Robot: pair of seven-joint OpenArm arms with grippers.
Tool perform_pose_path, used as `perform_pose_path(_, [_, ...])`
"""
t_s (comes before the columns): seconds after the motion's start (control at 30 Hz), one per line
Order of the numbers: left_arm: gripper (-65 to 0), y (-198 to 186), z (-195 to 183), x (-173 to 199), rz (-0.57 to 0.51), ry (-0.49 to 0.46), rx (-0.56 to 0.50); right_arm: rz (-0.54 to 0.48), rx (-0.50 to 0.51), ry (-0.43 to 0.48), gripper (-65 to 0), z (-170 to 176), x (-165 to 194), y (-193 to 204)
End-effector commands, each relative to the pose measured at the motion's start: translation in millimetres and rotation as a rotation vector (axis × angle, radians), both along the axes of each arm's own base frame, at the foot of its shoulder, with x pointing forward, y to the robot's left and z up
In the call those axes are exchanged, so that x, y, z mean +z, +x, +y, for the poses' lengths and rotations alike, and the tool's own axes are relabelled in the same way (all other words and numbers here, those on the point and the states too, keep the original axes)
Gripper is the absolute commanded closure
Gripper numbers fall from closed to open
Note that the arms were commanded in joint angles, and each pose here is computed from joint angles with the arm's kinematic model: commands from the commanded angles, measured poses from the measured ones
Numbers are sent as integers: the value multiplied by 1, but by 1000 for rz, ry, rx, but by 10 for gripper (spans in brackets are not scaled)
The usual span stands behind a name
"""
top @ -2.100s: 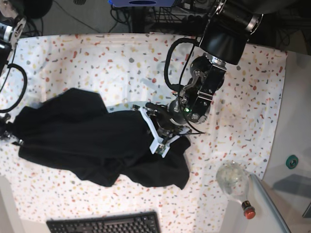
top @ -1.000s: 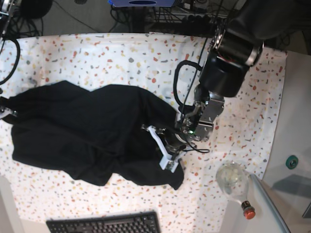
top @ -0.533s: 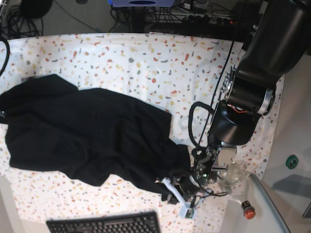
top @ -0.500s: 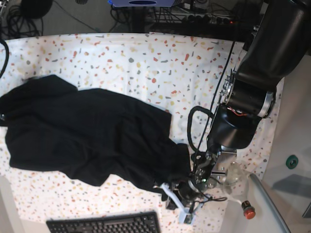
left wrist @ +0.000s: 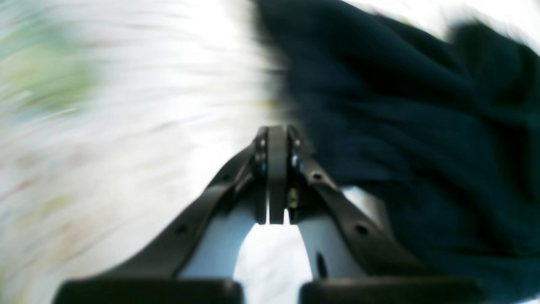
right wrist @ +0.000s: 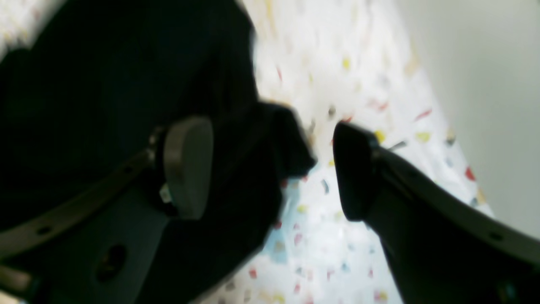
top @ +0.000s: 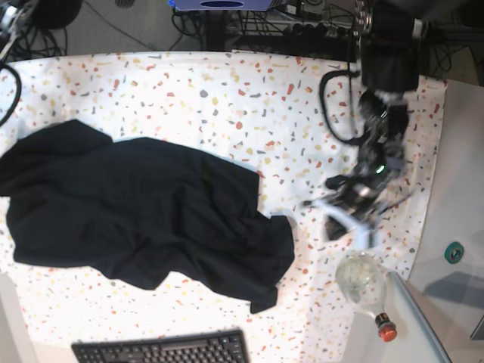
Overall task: Layout the t-shirt on the table in an organized manner, then fold the t-shirt properly
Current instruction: 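Release the t-shirt and regrasp another edge with the left gripper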
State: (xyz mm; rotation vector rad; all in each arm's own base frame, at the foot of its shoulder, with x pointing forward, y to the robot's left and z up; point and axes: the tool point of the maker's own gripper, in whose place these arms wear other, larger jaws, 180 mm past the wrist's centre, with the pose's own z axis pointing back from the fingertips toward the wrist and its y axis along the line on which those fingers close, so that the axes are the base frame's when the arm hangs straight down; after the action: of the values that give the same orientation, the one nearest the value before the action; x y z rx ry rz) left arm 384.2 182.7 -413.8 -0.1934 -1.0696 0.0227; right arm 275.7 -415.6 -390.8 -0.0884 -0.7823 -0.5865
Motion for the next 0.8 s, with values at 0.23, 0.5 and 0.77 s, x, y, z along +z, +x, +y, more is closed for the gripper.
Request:
perform_pose_path(0.23, [-51, -98, 56, -7, 28, -4, 82, 22, 21, 97, -429, 55, -33, -50])
perform_pose_path(0.5, [-347, -131, 66, -1, 6, -267, 181, 60, -23, 260, -431, 90, -95, -51])
perform_pose_path(0.77, [-258, -118, -7, -8, 49, -313, -21, 93, 149, 323, -237, 129, -116, -39])
